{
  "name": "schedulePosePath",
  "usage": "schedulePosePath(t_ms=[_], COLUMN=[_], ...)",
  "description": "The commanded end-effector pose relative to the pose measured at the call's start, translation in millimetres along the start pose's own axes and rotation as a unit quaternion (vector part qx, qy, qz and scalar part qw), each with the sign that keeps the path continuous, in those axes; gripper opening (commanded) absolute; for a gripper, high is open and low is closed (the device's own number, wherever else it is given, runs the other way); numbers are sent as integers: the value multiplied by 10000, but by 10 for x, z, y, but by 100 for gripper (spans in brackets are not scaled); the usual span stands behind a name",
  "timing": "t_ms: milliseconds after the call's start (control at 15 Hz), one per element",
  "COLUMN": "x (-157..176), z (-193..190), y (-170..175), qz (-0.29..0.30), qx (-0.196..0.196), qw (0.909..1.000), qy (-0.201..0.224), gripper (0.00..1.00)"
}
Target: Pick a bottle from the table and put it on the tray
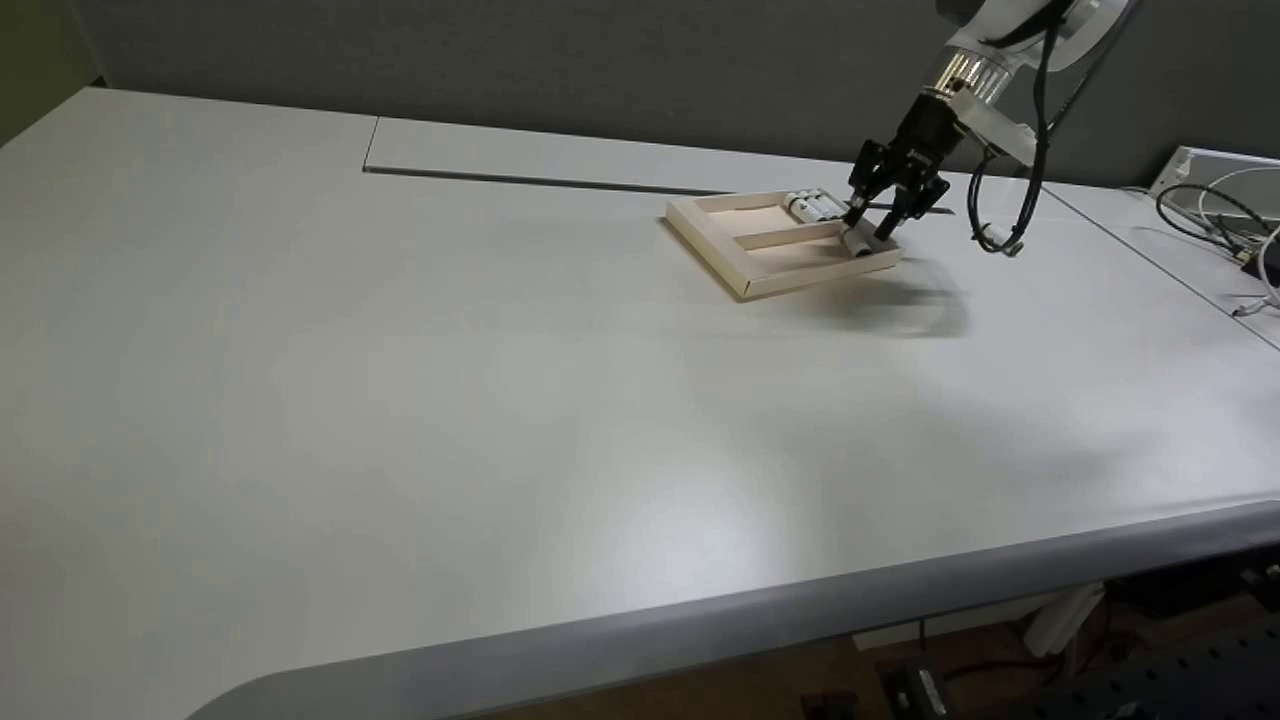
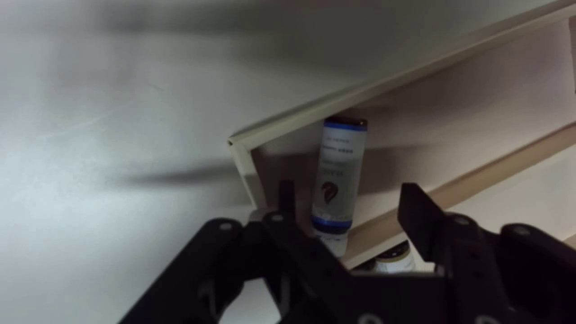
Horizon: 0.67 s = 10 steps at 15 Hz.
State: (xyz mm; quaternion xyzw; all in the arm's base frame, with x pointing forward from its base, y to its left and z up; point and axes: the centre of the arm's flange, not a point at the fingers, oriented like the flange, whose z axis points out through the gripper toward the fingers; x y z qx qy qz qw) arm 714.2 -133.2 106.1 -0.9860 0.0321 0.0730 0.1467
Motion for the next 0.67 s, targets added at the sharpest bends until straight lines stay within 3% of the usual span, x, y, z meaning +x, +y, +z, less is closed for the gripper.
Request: schedulePosePath(t_ms=[0, 133, 333, 400, 600], x=[-6, -5, 19, 25, 3], z=[-436, -730, -1143, -886, -949], y=[-96, -71, 225, 52, 139], qz=[7, -2, 244, 25, 42], qx=[16, 43, -171, -98, -111], qw=[9998, 9996, 9986, 9992, 9991], qy=[218, 270, 435, 392, 411], gripper=[93, 100, 100, 100, 100])
